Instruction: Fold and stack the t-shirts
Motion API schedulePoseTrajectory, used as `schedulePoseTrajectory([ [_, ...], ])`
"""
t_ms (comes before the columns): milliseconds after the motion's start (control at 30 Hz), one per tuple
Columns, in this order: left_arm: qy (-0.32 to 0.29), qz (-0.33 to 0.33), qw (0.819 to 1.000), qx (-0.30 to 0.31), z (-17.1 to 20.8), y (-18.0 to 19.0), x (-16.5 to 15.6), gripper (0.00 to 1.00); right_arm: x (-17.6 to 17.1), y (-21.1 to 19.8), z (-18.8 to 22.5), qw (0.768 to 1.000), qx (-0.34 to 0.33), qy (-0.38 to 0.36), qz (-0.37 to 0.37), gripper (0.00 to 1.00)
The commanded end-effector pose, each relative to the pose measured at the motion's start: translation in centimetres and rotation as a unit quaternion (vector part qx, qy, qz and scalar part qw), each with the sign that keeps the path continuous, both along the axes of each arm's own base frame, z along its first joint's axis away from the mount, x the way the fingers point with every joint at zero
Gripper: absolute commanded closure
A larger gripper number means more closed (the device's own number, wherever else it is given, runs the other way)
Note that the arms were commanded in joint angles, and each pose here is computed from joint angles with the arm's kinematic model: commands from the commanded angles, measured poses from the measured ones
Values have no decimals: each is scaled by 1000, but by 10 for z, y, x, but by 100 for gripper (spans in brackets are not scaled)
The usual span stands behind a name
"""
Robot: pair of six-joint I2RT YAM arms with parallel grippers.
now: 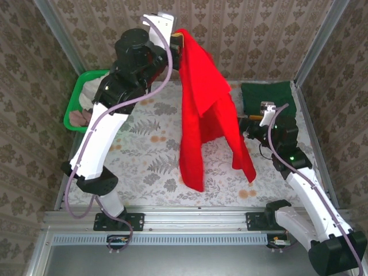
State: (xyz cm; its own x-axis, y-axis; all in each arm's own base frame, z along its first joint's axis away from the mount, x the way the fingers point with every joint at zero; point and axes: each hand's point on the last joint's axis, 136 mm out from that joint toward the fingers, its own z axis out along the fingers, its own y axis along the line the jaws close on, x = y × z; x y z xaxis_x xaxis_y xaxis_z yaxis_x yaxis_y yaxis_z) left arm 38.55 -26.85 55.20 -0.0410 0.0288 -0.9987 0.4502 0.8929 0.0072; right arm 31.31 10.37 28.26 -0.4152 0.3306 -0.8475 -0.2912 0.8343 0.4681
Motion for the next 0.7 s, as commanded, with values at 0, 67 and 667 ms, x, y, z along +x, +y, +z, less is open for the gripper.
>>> schedulePoseTrajectory([
  [0,74,126,989,-17,-58,70,67,100,-3,-12,-20,999,-20,28,-33,0],
  [67,153,160,974,-39,-119,108,98,86,-4,-17,-29,997,-33,47,-46,0],
  [667,374,125,916,76,-375,135,44,0,-80,116,-192,928,-204,284,125,21],
])
